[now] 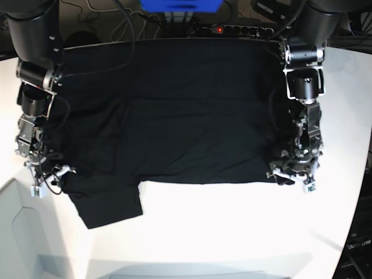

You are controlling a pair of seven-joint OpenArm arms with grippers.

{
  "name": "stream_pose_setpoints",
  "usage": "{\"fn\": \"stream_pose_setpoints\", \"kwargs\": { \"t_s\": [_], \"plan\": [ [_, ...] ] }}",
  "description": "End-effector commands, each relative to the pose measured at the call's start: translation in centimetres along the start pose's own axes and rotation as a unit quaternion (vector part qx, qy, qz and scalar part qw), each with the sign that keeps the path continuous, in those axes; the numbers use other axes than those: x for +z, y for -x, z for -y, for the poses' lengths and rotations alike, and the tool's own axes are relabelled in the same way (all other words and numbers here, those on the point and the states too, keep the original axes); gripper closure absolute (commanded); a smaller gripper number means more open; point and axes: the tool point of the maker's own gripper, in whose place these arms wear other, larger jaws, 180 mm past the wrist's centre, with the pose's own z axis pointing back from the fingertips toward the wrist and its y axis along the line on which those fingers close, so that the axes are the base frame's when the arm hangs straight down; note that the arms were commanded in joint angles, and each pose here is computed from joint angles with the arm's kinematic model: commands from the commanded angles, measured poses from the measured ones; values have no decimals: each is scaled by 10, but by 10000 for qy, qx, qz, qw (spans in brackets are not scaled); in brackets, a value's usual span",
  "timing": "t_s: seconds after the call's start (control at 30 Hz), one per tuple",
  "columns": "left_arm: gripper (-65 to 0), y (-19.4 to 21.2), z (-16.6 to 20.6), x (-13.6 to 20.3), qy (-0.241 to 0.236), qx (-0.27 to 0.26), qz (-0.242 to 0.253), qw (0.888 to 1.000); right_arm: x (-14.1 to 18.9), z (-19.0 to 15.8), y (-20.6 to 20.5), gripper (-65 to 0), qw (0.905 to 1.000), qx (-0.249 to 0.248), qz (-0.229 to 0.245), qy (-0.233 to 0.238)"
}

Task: Fold the T-shirt properly
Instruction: 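Release and reach both grippers to the hem corners, then lift the hem corners and fold them over onto the collar edge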

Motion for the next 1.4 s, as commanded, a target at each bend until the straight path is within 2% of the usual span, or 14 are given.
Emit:
{"fn": "stream_pose_setpoints", "kwargs": {
  "t_s": [0.0,0.27,0.33,0.43,0.57,0.8,1.0,1.17,1.37],
  "plan": [
    [-424,-22,-3,0,-17,-49,258,9997,0,2,3,-107,9997,82,-211,33],
    [-420,4,-11,-11,-145,-60,-52,9999,0,2,3,-8,9997,82,-219,33],
    [-390,4,-11,-12,-148,-59,-52,9999,0,2,3,0,9997,82,-219,33],
    [-255,5,-8,-12,-122,-46,-62,9999,0,2,4,0,9997,82,-226,33],
    [-3,6,-7,-12,-116,-42,-80,9999,0,2,4,0,9997,81,-242,33],
    [0,-4,-4,-9,-80,-5,45,10000,0,3,-2,0,9999,23,-150,43],
    [0,-41,20,16,239,-183,351,9989,12,5,-42,0,9984,-58,539,155],
    [0,-53,29,37,390,-309,492,9975,28,10,-57,0,9965,201,761,278],
    [0,-55,10,59,283,83,600,9978,53,7,-70,0,9910,656,1090,406]
  ]
}}
